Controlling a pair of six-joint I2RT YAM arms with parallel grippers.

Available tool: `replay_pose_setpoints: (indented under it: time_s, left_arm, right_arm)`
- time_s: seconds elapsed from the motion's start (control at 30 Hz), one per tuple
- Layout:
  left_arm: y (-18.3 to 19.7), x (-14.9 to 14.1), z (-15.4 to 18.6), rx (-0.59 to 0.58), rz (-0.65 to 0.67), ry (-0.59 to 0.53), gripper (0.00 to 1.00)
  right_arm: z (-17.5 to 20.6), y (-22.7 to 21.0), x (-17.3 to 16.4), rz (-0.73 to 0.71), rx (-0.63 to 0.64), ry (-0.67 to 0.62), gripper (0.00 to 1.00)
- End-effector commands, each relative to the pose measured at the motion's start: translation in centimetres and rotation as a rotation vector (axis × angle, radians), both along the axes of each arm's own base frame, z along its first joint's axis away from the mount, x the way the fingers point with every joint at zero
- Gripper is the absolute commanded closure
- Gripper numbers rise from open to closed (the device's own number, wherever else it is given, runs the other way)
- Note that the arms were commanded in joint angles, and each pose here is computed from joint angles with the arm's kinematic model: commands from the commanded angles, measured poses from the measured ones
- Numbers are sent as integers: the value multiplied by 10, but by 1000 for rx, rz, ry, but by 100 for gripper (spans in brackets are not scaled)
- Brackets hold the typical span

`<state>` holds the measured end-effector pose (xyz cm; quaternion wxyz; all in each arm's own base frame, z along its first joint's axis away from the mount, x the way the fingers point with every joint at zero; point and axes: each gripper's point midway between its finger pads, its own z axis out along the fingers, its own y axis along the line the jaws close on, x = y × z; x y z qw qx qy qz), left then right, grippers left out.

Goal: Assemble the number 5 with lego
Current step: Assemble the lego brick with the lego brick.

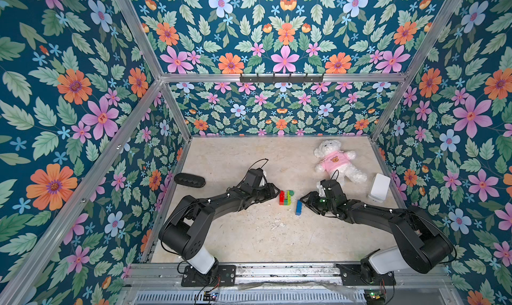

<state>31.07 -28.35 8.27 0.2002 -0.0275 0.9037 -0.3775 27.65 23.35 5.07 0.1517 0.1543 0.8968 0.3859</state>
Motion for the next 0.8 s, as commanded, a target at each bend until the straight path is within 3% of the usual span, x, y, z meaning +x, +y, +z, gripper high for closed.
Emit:
replay_pose_setpoints:
  time_s: [0.0,0.5,0.77]
  left_arm:
    - [-8,11,16,-34,14,-49,45]
    - [-51,24,19,-59,-25,-26,45]
    - [-60,25,11,-54,-29,-6,47]
  right_arm:
    - [-2,4,0,25,-10,-5,54]
    - [-17,6,3,58,-77,6,68]
    - [-19,3,13,51,-117,-29,70]
